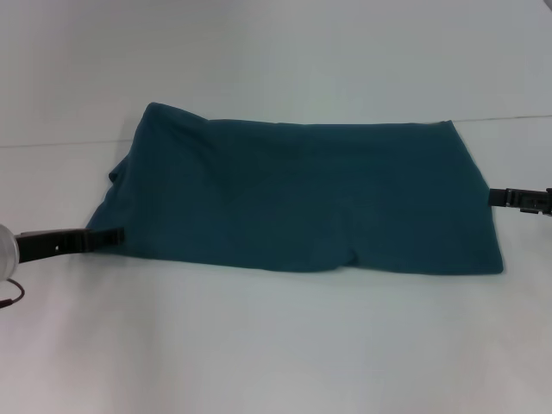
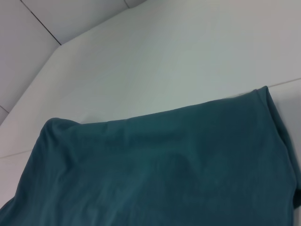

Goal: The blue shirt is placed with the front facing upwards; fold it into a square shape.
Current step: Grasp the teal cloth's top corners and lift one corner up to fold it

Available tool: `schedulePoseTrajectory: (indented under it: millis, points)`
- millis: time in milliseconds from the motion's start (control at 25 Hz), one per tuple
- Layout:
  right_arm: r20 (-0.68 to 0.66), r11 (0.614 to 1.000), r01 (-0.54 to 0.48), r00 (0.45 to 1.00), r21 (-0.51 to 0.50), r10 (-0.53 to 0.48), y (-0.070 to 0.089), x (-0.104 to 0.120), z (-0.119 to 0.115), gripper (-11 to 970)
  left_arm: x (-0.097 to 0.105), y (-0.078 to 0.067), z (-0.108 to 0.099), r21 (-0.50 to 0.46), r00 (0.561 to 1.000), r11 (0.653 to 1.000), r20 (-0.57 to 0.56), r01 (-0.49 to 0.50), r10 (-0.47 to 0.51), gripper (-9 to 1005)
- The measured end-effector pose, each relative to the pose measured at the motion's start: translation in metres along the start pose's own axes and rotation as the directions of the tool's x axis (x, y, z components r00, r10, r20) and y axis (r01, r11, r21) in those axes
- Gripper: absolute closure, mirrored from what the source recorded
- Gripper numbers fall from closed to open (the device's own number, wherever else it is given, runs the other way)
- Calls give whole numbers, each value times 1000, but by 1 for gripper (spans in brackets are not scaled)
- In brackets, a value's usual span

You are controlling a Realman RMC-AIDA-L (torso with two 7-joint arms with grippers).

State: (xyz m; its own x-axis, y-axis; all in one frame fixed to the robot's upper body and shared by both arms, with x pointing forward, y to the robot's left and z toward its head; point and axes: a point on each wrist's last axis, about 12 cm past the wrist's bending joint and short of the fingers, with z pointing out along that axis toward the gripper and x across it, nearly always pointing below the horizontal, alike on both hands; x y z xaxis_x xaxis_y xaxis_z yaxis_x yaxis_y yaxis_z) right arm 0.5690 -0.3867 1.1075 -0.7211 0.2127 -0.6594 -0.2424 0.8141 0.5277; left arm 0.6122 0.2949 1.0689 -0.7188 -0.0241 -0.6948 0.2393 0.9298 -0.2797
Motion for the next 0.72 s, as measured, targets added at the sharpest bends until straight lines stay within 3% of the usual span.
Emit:
schedulePoseTrajectory:
  millis: [720]
  points:
    - [3,1000,2,1000,-1,-2,0,-1,0,62,2,-3,3,3,1000,1000,-18,-6,6,61]
